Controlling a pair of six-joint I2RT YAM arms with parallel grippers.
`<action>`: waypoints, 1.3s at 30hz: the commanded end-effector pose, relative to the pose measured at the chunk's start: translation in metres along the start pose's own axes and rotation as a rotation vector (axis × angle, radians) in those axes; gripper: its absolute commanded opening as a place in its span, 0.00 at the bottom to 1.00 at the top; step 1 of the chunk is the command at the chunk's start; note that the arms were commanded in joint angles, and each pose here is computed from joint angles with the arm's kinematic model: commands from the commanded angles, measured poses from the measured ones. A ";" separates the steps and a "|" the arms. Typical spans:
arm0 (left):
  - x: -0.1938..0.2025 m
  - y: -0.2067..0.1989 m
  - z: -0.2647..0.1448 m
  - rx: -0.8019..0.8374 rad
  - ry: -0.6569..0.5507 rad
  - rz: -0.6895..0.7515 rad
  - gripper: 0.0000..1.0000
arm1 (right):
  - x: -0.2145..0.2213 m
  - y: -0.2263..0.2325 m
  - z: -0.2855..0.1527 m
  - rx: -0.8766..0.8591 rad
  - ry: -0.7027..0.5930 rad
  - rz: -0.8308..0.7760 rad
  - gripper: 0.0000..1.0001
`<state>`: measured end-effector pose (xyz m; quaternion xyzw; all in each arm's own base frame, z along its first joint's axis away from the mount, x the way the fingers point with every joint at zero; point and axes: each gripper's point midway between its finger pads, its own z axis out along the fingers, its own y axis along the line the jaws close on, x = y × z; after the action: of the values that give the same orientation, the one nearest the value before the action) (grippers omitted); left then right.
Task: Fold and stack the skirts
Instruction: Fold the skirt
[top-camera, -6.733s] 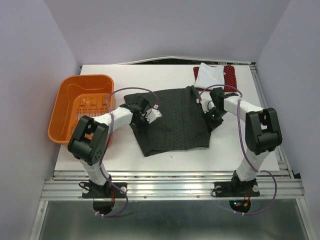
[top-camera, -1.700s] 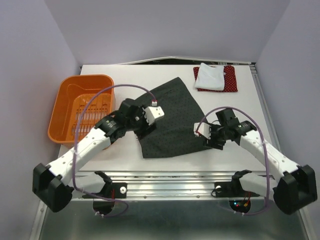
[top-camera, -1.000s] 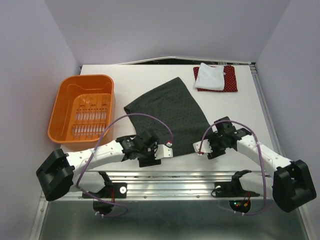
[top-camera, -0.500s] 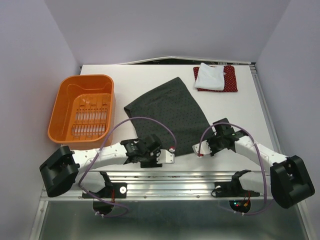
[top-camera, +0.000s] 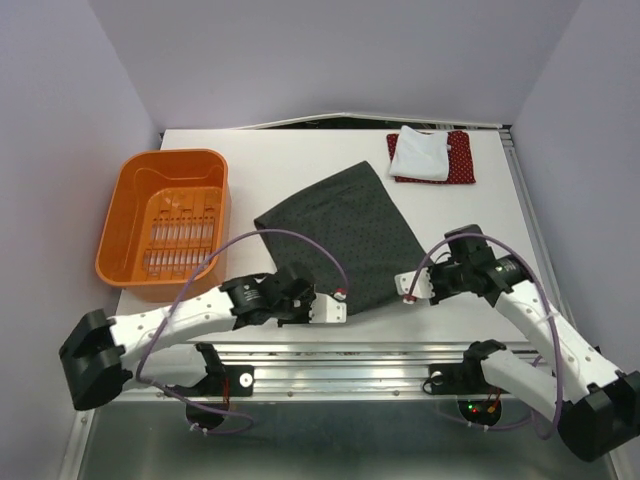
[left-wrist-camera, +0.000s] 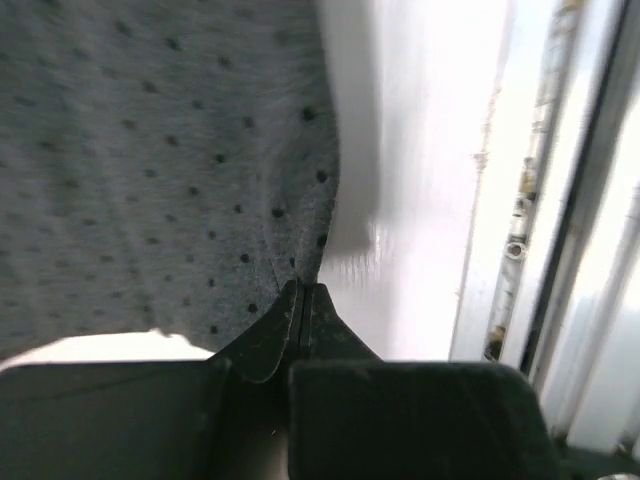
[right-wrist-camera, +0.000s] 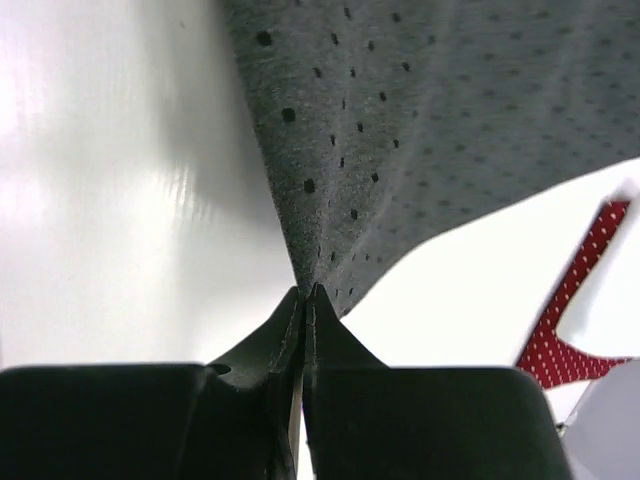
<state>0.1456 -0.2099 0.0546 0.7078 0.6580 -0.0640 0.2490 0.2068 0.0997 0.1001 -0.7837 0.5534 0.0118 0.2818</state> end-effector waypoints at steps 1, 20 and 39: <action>-0.050 -0.009 -0.059 0.073 -0.258 0.112 0.00 | -0.025 0.016 -0.047 -0.056 -0.050 0.095 0.01; -0.021 0.032 -0.106 -0.141 -0.251 -0.154 0.00 | -0.034 -0.134 -0.046 0.159 -0.043 0.240 0.01; 0.028 0.152 -0.062 -0.160 -0.123 -0.437 0.00 | 0.019 -0.224 0.051 0.036 0.064 0.155 0.01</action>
<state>0.2529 -0.1550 0.1255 0.5211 0.7915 -0.1040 0.3020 0.3882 0.1622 0.1549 -0.7277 0.6293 0.0249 0.2716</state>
